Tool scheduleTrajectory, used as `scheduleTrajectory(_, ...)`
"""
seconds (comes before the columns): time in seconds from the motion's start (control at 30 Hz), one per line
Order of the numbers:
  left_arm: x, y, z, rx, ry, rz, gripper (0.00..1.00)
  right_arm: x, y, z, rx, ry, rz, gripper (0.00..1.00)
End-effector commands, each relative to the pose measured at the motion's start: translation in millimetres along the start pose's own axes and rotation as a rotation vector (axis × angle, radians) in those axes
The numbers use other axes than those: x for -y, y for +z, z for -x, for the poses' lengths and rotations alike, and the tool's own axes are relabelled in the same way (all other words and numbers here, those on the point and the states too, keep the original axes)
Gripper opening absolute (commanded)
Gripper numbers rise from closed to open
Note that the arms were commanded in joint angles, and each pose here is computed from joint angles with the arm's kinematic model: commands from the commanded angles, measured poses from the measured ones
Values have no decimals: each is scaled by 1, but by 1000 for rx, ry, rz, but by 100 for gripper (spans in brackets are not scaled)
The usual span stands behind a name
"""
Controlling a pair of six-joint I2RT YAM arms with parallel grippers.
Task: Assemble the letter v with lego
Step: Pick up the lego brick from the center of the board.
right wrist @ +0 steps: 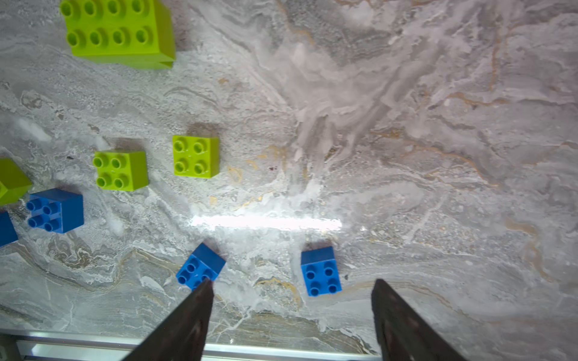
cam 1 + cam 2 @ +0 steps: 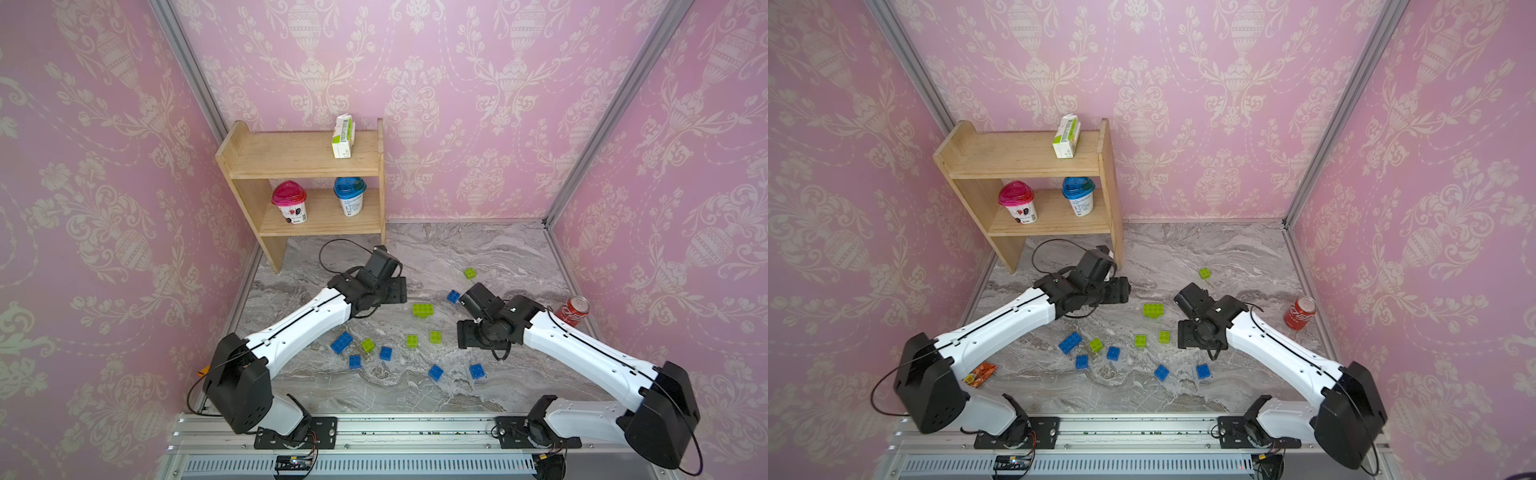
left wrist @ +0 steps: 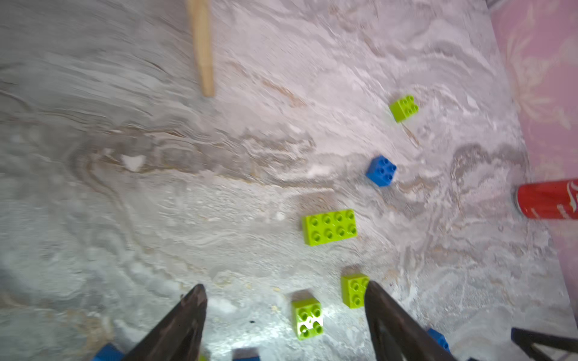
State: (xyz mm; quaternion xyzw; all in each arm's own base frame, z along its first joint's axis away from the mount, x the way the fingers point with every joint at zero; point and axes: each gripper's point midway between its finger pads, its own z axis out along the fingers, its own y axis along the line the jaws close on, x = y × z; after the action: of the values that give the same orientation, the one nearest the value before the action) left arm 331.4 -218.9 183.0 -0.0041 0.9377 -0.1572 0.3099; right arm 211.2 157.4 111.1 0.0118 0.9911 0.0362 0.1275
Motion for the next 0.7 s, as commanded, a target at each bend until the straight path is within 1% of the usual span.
scheduleTrajectory(0.0, -53, -1, -23, -67, 74, 130, 80, -51, 12, 16, 50, 4, -6, 79)
scheduleTrajectory(0.07, -68, -2, -25, -58, 56, 151, 80, -80, 25, 17, 35, -9, 17, 75)
scheduleTrajectory(0.1, -72, 0, -27, -55, 42, 146, 80, -99, 27, 24, 42, -5, 52, 72)
scheduleTrajectory(0.17, -74, 4, -33, -58, 17, 120, 80, -116, 37, 28, 29, -11, 61, 66)
scheduleTrajectory(0.2, -74, 7, -37, -65, 14, 108, 80, -122, 40, 30, 26, -15, 58, 65)
scheduleTrajectory(0.33, -80, 16, -47, -97, 26, 119, 80, -133, 53, 36, 4, -21, 37, 64)
scheduleTrajectory(0.53, -80, 24, -51, -103, 26, 102, 81, -141, 77, 33, -48, -28, -1, 62)
scheduleTrajectory(0.6, -81, 25, -52, -105, 28, 105, 81, -139, 80, 32, -61, -28, -22, 58)
scheduleTrajectory(0.67, -82, 26, -53, -105, 28, 106, 81, -139, 84, 30, -74, -31, -30, 56)
